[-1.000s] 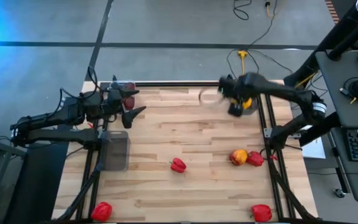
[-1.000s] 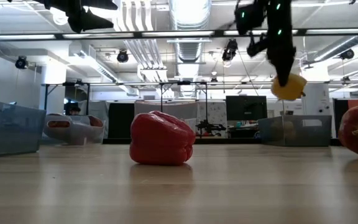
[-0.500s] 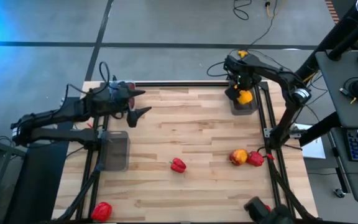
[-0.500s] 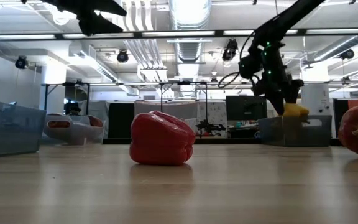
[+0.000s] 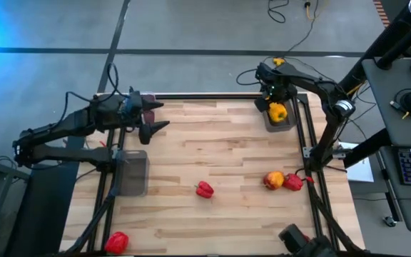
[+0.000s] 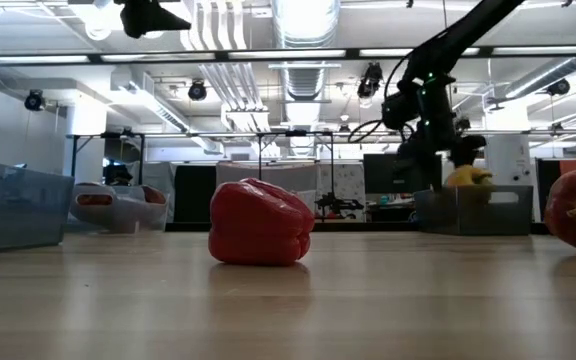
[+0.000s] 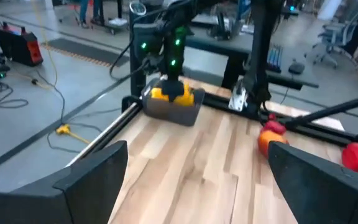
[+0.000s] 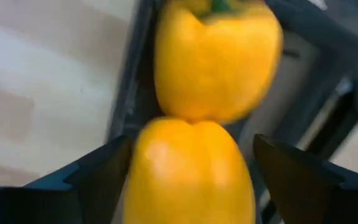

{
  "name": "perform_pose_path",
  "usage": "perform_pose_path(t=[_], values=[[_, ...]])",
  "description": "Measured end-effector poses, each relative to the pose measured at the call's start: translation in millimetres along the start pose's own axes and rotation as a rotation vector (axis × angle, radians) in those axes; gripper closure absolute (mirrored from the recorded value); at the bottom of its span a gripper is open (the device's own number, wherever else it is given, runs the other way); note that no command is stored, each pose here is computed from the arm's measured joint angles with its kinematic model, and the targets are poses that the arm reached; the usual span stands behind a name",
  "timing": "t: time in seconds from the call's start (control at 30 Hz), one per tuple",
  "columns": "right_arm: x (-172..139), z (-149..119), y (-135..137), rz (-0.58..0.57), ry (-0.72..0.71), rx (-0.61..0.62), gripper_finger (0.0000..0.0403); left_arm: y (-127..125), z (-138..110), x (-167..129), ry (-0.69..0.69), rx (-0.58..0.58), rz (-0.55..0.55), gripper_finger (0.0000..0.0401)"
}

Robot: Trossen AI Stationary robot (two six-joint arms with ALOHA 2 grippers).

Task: Sort produce into baskets
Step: Put the yellow bell pepper into the top black bin, then put the red bell pepper into the bottom black bin

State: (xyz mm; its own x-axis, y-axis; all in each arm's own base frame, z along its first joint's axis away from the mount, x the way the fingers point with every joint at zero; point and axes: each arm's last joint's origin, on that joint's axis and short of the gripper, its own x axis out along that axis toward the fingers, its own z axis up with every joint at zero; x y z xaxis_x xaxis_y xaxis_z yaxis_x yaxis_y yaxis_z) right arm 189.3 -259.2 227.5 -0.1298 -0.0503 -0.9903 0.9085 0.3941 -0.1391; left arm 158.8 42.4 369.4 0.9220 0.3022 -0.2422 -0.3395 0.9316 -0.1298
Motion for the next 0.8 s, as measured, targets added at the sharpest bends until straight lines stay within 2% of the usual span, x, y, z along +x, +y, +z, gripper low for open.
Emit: perform_pose_path(t=[0.13, 0.33, 0.6, 0.8], values=[[-24, -13, 0, 0.017, -0.068, 0.003, 0.0042, -2, 13, -6, -0.042, 0.004, -0.009, 0.0028], [-64, -43, 10, -0.004, -0.219, -0.027, 0.0035, -4, 25, -10, -0.151, -0.027, -0.057, 0.0024], [-110, -115, 67, 0.075, -0.391, -0.112, 0.0035, -28, 24, -12, -0.141, -0.03, -0.283, 0.0024], [-123, -183, 114, 0.177, -0.406, -0.261, 0.0035, -62, 8, -12, -0.142, -0.01, -0.301, 0.0024]])
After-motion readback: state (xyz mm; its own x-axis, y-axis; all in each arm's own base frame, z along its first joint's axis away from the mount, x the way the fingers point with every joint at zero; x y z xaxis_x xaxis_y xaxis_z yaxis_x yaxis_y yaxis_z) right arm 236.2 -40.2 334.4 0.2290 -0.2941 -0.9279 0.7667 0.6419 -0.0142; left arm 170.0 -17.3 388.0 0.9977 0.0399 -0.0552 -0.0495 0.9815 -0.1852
